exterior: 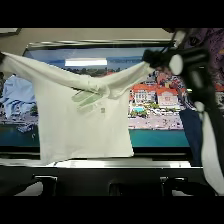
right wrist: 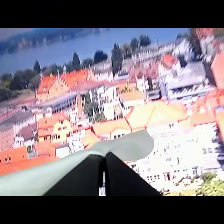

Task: Fold the clothes and pants, and hang the long-sleeved shirts on hangers.

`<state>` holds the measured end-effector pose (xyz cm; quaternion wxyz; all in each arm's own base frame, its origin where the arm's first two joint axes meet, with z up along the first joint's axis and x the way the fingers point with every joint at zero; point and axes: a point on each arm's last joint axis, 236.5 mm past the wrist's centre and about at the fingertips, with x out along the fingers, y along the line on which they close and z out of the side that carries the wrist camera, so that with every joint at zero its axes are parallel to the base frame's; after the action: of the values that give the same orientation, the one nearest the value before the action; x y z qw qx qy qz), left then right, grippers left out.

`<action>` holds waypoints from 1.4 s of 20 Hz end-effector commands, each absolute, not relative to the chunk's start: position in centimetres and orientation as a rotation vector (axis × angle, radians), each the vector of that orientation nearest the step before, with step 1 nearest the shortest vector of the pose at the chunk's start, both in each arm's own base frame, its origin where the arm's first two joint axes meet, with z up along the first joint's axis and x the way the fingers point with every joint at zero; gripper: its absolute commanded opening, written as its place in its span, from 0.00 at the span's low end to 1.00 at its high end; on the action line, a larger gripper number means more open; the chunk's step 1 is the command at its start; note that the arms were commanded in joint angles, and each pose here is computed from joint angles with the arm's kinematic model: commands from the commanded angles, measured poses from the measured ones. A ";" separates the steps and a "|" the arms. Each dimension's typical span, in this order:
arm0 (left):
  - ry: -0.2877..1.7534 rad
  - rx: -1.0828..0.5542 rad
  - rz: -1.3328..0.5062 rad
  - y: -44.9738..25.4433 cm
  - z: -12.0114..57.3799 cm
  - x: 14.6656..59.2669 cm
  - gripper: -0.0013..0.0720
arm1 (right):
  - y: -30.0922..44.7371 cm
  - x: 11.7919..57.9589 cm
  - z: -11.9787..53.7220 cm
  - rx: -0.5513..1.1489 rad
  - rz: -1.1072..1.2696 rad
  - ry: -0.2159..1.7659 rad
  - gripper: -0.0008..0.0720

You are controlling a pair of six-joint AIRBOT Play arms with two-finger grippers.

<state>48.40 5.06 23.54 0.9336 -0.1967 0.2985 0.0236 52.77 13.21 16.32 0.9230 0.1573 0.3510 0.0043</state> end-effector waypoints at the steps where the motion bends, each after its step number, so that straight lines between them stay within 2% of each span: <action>1: 0.871 -0.446 0.054 4.4 10.3 52.7 0.04 | 16.7 54.2 3.9 0.443 -0.004 0.974 0.05; 4: 1.005 -0.459 0.049 3.2 3.4 53.7 0.04 | 19.0 53.7 0.4 0.477 0.060 1.070 0.07; 8: 1.047 -0.459 0.039 2.2 1.4 53.8 0.04 | 20.9 52.5 1.8 0.417 0.202 1.085 0.43; 10: 1.040 -0.456 0.035 2.1 2.0 53.7 0.04 | 21.2 51.0 4.8 0.267 0.333 1.053 0.63; 11: 1.035 -0.455 0.034 2.1 2.5 53.6 0.04 | 21.1 50.3 7.0 0.174 0.393 1.012 0.70; 13: 1.032 -0.452 0.029 2.0 3.3 53.3 0.04 | 19.4 48.8 11.6 -0.018 0.459 0.918 0.70; 14: 1.033 -0.451 0.026 1.9 3.7 53.0 0.04 | 17.8 48.0 13.6 -0.033 0.448 0.899 0.70; 17: 1.065 -0.449 0.018 1.6 3.8 52.1 0.04 | 7.8 47.1 17.5 0.113 0.263 0.889 0.71; 18: 1.080 -0.449 0.016 1.5 3.6 51.8 0.04 | 4.6 46.1 17.2 0.215 0.229 0.938 0.76; 20: 1.101 -0.449 0.013 1.3 3.4 51.4 0.04 | 1.8 42.9 14.2 0.442 0.277 1.088 0.76; 22: 1.113 -0.456 0.006 1.1 3.3 51.2 0.04 | 2.7 39.6 9.9 0.709 0.410 1.197 0.77; 23: 1.118 -0.457 0.005 1.0 3.3 51.1 0.04 | 3.9 37.6 7.1 0.787 0.448 1.273 0.77; 26: 1.127 -0.459 0.003 1.0 3.2 50.9 0.04 | 9.1 31.5 -1.0 0.897 0.515 1.472 0.77; 28: 1.126 -0.459 0.003 1.0 3.2 50.9 0.04 | 12.1 28.9 -4.7 0.898 0.509 1.534 0.77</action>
<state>51.11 1.11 3.29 0.8233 -0.2152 0.5252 0.0031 33.41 8.00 -0.43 0.6548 0.3503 0.6393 0.1998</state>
